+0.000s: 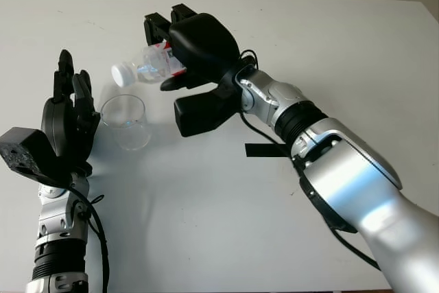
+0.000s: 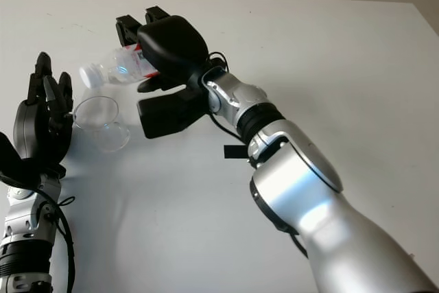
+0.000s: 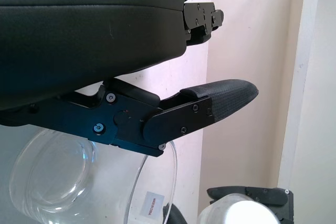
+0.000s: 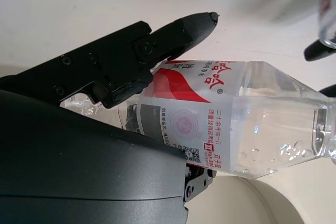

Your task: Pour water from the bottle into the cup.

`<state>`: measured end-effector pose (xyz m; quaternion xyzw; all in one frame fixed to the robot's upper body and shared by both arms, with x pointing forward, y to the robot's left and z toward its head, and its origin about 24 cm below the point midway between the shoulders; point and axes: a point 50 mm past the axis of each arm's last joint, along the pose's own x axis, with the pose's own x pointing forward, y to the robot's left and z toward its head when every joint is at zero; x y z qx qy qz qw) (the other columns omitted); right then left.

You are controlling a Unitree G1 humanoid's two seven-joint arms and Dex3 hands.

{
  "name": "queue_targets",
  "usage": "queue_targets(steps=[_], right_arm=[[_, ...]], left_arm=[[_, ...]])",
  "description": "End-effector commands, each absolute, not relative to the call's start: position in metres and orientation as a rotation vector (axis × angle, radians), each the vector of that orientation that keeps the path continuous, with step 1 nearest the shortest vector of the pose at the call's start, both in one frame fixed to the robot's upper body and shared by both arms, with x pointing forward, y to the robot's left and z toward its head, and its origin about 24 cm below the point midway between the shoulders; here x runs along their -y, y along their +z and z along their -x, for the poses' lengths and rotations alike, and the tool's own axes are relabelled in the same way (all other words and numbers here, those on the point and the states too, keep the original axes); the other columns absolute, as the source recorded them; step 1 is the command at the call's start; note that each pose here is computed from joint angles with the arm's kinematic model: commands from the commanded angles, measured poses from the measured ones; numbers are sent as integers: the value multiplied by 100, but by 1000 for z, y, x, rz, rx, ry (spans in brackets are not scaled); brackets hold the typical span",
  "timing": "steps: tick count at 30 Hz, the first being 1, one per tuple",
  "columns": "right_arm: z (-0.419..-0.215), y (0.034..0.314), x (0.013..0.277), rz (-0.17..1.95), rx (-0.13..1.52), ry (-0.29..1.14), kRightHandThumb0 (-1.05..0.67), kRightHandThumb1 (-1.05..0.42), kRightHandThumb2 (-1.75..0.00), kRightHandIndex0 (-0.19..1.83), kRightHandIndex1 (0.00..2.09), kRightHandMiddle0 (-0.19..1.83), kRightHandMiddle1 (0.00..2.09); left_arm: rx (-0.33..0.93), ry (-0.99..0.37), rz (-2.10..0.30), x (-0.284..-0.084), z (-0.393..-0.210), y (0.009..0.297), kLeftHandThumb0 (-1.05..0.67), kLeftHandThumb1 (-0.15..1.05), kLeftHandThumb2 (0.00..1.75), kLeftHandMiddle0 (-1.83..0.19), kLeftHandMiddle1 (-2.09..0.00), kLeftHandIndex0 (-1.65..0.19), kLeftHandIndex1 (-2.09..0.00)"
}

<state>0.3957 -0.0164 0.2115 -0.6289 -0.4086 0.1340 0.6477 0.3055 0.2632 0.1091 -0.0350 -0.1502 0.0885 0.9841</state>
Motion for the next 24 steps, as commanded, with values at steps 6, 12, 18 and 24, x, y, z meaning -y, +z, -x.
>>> queue_targets(steps=[6, 12, 18, 24], right_arm=[[-393, 231, 16, 1493, 1093, 268, -22, -105, -18, 89, 209, 53, 209], [-389, 230, 14, 1627, 1241, 263, -26, -103, -19, 96, 209, 51, 209], [-386, 229, 9, 1627, 1312, 259, -36, -90, -5, 90, 209, 50, 156], [-384, 228, 5, 1669, 1353, 276, -29, -91, -5, 91, 209, 47, 171]], left_arm=[[317, 176, 73, -263, -306, 111, -72, 105, 71, 4, -5, 9, -8], [316, 176, 74, -263, -306, 111, -71, 105, 70, 4, -5, 9, -8], [313, 179, 85, -262, -306, 110, -71, 105, 70, 4, -5, 9, -8], [312, 178, 79, -264, -305, 109, -71, 105, 70, 3, -6, 9, -8]])
